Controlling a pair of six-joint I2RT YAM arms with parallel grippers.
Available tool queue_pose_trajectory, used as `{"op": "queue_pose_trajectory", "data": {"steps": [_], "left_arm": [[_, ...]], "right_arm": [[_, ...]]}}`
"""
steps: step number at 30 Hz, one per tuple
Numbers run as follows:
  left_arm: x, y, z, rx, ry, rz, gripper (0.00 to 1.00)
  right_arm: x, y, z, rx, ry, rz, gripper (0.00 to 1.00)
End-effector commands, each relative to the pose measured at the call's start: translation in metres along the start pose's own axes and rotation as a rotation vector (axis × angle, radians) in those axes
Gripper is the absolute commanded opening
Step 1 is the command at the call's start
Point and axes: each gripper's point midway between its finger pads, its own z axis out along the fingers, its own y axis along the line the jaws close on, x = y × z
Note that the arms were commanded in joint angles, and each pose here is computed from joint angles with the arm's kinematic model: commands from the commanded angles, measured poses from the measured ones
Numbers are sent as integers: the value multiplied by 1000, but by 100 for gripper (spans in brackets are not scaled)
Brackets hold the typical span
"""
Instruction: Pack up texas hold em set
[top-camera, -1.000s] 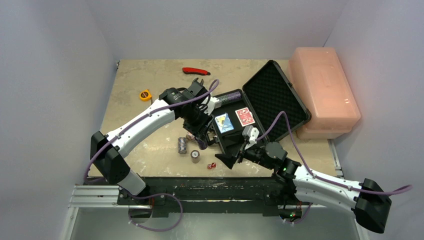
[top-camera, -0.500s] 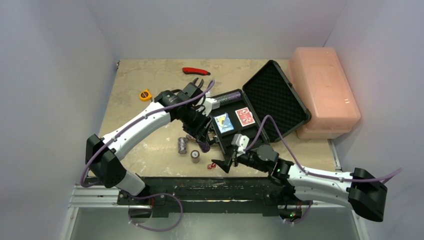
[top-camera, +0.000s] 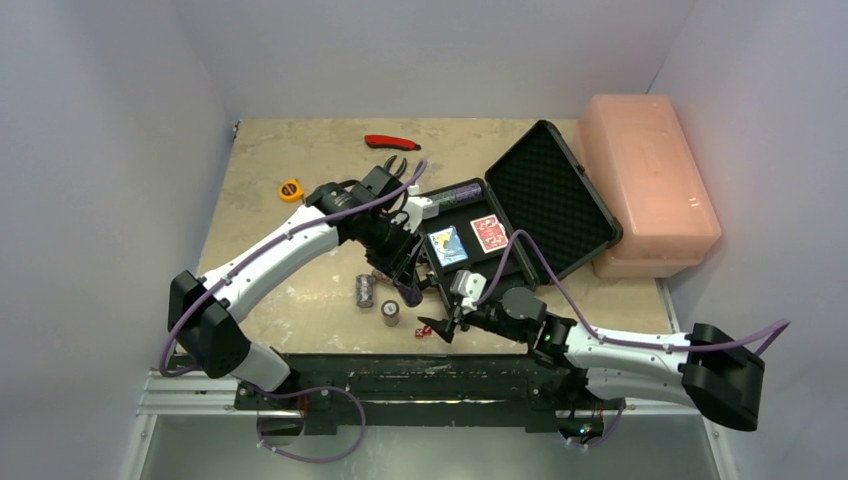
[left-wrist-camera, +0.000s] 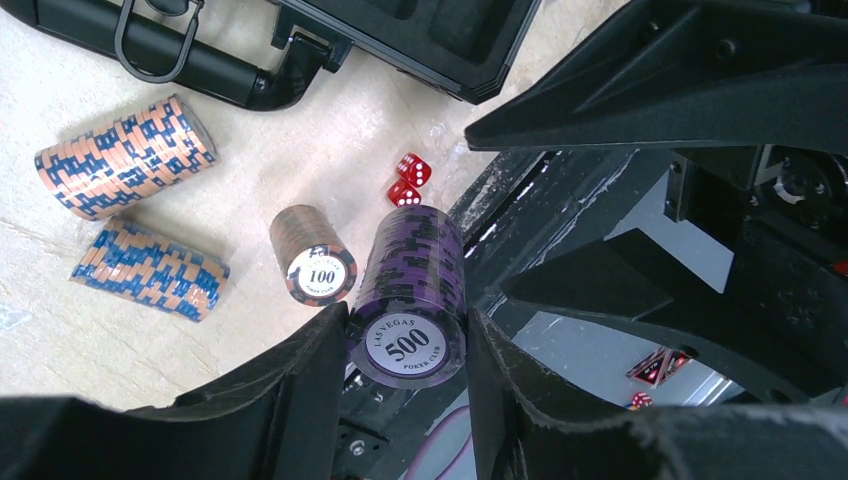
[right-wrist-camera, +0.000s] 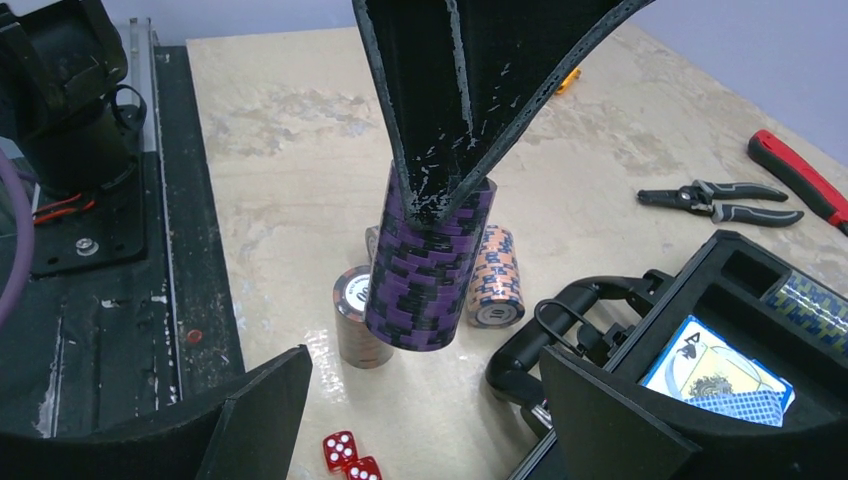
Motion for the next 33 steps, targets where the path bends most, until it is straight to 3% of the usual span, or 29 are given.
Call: {"op": "queue_pose_trajectory", "data": {"steps": [1,33], "left_arm": [[-14,-18,-18,75,-103,42,0],[-12,-16,-21,55,-123,31,0]], "right_arm": [[-38,-9,10,41,-119,-30,89],[-41,-8,52,52,-86,57,63]]}}
